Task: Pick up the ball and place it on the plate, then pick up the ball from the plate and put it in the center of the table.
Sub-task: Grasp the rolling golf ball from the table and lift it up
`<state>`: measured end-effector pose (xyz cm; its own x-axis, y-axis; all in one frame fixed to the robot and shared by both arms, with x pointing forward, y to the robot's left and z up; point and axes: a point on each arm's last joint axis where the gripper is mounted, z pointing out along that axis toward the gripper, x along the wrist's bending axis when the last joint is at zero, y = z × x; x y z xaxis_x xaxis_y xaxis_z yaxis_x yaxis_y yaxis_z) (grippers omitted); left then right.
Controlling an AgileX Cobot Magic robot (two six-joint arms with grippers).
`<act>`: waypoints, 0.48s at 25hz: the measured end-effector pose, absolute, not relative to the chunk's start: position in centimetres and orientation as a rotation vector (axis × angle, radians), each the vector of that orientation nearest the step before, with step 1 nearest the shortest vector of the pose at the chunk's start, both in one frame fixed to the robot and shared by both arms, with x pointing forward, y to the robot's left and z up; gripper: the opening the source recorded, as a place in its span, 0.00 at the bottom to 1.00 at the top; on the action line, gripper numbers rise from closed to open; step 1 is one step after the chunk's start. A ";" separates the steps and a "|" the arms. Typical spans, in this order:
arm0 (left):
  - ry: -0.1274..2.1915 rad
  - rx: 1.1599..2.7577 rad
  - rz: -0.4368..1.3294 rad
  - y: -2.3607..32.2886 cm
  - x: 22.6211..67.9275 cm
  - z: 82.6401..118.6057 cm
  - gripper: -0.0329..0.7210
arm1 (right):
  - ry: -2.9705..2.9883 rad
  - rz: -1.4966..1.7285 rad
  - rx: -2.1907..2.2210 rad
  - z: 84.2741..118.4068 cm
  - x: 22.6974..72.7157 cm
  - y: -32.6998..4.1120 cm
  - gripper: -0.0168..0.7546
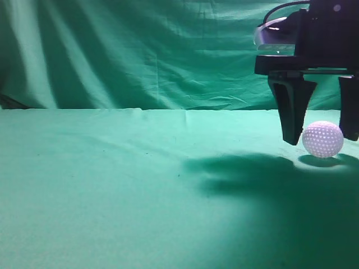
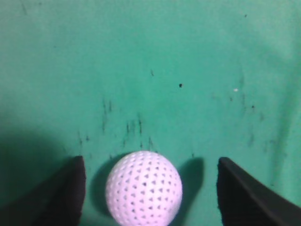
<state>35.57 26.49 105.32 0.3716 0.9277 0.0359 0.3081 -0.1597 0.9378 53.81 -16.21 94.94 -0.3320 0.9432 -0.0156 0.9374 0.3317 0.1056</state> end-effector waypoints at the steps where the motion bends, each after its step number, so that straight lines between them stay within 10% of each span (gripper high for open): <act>1: 1.108 1.682 0.817 26.5 35.6 105.3 0.04 | 2.506 0.124 1.774 94.9 53.8 -16.1 0.75; 6: 1.108 1.682 0.817 26.5 35.6 105.3 0.04 | 2.516 0.132 1.774 94.8 53.8 -16.0 0.43; 12: 1.108 1.682 0.817 26.5 35.6 105.3 0.04 | 2.513 0.148 1.769 95.3 54.1 -15.8 0.44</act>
<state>35.57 26.49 105.32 0.3716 0.9277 0.0359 0.3081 -0.1597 0.9378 54.11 -15.81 95.29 -0.3376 0.9413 0.0027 0.9351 0.3351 0.1155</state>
